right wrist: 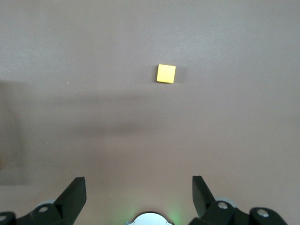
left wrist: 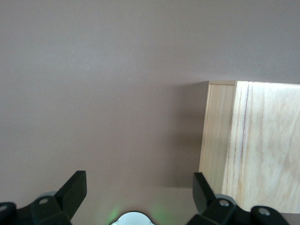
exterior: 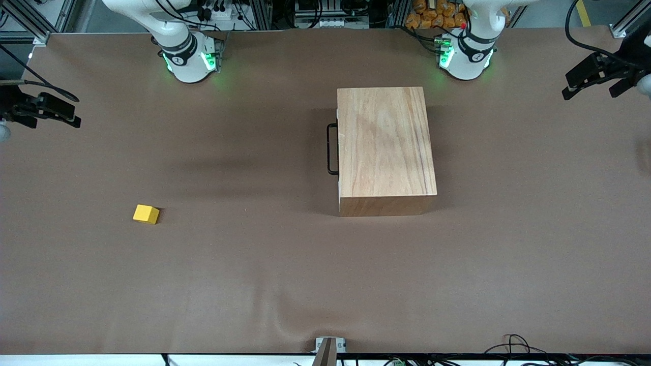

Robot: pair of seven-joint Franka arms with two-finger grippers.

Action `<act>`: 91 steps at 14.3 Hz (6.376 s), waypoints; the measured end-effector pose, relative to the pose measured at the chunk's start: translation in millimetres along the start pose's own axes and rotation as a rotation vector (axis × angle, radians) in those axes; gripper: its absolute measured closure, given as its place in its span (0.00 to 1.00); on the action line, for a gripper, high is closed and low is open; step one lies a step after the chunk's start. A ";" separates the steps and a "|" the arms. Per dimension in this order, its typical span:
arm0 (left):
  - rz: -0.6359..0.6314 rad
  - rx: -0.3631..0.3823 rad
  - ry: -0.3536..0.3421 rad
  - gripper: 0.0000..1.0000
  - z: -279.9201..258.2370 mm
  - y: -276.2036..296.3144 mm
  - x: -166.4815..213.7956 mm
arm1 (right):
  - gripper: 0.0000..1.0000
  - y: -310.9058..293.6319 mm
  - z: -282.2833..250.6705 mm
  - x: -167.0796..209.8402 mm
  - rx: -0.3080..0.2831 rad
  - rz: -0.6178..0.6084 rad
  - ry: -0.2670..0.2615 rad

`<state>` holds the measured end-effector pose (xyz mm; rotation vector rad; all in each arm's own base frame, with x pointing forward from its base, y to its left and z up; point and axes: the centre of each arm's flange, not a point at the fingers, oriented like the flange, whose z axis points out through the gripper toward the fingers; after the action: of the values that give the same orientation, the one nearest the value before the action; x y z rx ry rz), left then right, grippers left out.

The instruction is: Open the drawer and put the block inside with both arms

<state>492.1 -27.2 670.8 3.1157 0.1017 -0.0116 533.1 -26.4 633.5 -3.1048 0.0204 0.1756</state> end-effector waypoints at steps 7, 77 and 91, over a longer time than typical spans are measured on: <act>0.002 0.001 -0.016 0.00 2.8 1.0 1.0 | 0.00 -2.1 -1.1 -2.2 -0.001 -0.005 -0.005; 0.282 0.284 -0.017 0.00 331.5 572.8 -105.0 | 0.00 5.0 -4.2 3.1 -0.007 0.007 0.043; 0.216 0.352 -0.054 0.00 382.6 572.1 -110.1 | 0.00 5.8 1.9 4.8 -0.007 0.009 0.018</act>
<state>417.0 -614.4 302.9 3.4533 -0.2680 -0.1225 537.6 -32.1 630.9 -3.1137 0.0347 0.1487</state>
